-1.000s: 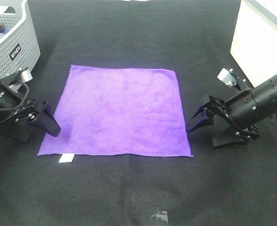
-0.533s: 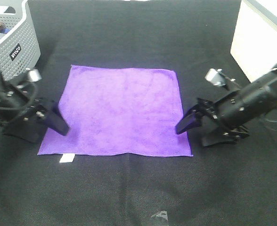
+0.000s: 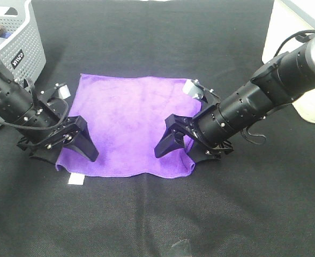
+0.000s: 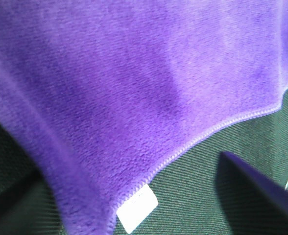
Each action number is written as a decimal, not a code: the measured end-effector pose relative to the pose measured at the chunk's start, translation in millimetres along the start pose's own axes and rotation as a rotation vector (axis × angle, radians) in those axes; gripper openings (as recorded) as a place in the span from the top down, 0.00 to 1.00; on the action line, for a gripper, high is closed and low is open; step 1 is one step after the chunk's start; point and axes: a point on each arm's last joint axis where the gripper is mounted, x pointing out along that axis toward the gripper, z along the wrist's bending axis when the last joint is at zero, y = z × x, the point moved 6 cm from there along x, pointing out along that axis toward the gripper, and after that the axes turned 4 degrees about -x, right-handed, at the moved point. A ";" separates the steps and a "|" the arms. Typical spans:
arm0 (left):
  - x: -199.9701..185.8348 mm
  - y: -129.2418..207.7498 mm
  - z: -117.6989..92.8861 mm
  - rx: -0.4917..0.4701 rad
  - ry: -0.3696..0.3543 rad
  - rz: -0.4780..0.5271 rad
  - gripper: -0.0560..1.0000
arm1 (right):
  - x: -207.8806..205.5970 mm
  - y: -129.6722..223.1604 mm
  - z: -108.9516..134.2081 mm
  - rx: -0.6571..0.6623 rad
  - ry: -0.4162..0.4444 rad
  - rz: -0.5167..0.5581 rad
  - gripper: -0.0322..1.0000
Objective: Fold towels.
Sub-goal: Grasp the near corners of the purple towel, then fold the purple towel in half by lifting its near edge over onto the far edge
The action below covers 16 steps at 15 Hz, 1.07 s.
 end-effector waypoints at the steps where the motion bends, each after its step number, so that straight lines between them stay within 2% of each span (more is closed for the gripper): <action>1: 1.5 0.4 0.9 -0.003 0.000 0.004 0.32 | 0.3 1.2 -0.9 -0.008 0.005 0.008 0.26; 2: 3.9 1.5 1.6 -0.007 -0.001 0.011 0.42 | 0.5 2.0 -2.1 -0.019 0.015 0.017 0.28; 3: 3.9 1.5 1.6 -0.007 -0.001 0.011 0.42 | 0.5 2.0 -2.1 -0.019 0.015 0.017 0.28; 5: 8.8 4.0 2.8 -0.025 -0.003 0.024 0.69 | -0.4 5.3 -7.6 -0.023 0.055 0.048 0.41; 6: 11.5 5.8 4.7 -0.037 -0.005 0.033 0.85 | -0.9 9.5 -12.8 -0.029 0.089 0.075 0.57; 8: 11.9 6.2 5.2 -0.039 -0.006 0.034 0.95 | -1.5 12.4 -16.4 -0.033 0.114 0.095 0.71; 10: 11.9 6.6 5.9 -0.036 -0.010 0.036 0.95 | -1.8 13.8 -17.9 -0.038 0.123 0.105 0.79; 12: 12.0 7.2 6.2 -0.030 -0.014 0.040 0.95 | -1.8 15.5 -19.2 -0.051 0.130 0.117 0.95; 16: 7.0 10.9 5.0 0.022 -0.043 0.057 0.95 | -6.5 20.2 -15.2 -0.065 0.120 0.151 0.97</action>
